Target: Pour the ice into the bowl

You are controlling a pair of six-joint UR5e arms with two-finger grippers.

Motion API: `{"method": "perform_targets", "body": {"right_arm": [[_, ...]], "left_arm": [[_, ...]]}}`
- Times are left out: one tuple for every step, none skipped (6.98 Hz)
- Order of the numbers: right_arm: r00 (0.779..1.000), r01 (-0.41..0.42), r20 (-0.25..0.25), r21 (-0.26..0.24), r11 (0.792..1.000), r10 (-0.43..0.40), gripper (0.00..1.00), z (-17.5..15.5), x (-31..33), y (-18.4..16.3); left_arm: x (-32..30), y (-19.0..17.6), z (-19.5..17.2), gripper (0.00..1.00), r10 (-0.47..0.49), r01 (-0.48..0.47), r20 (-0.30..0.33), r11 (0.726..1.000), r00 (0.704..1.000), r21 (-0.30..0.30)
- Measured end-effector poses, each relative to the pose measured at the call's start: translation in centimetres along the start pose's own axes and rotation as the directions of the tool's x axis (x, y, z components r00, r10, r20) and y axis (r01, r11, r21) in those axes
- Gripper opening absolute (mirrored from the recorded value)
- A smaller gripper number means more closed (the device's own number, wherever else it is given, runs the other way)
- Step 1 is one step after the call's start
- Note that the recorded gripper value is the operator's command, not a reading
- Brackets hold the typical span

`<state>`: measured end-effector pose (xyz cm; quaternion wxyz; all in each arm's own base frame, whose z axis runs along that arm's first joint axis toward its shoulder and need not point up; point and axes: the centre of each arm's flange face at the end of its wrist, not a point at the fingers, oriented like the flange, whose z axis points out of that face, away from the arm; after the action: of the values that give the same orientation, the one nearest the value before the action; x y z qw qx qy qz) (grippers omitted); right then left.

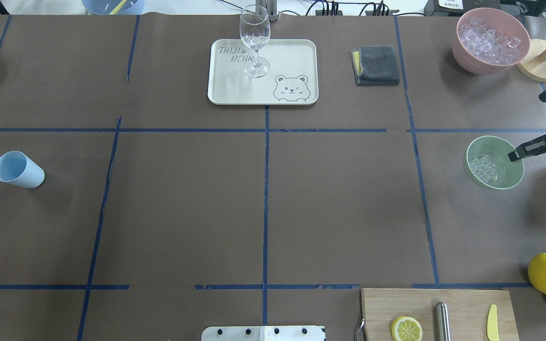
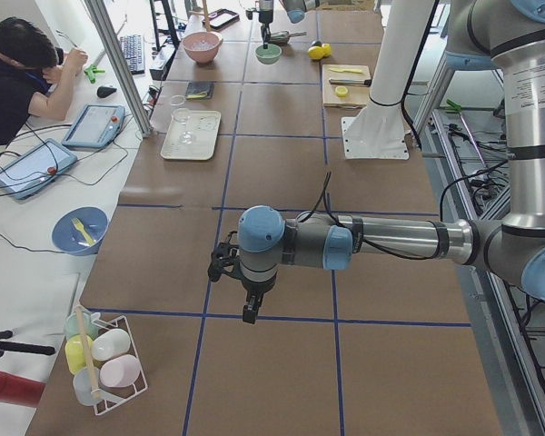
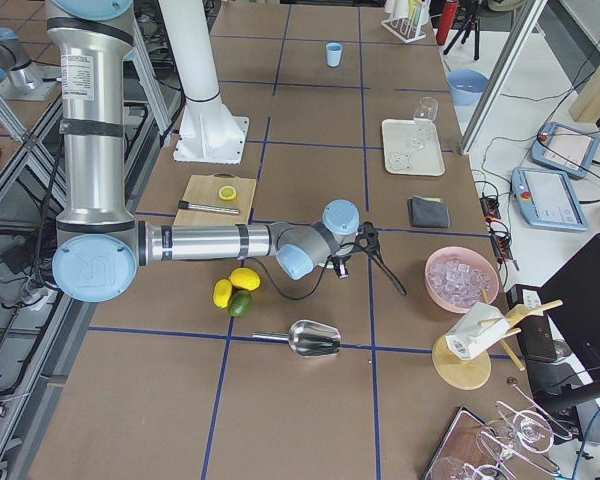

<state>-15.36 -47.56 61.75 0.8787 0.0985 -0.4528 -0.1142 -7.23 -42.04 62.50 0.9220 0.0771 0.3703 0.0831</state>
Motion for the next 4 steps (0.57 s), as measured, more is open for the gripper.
{"method": "perform_targets", "body": {"right_arm": [[1.000, 0.010, 0.008, 0.014, 1.000, -0.011, 0.04, 0.95, 1.52, 0.99], [1.000, 0.015, 0.015, 0.023, 1.000, -0.015, 0.54, 1.30, 1.89, 1.11], [1.000, 0.021, 0.020, 0.029, 0.999, -0.021, 1.00, 1.35, 1.67, 0.65], [0.999, 0.026, 0.022, 0.037, 0.999, -0.027, 1.00, 1.24, 1.31, 0.13]], "left_arm": [[0.04, -0.06, -0.01, 1.00, 0.002, -0.002, 0.000, 1.000, 1.000, 0.001], [0.05, -0.10, -0.01, 1.00, 0.004, -0.004, 0.000, 1.000, 1.000, 0.002], [0.07, -0.13, -0.02, 1.00, 0.005, -0.005, 0.000, 1.000, 1.000, 0.003], [0.10, -0.18, -0.06, 1.00, 0.007, -0.007, 0.001, 1.000, 1.000, 0.004]]}}
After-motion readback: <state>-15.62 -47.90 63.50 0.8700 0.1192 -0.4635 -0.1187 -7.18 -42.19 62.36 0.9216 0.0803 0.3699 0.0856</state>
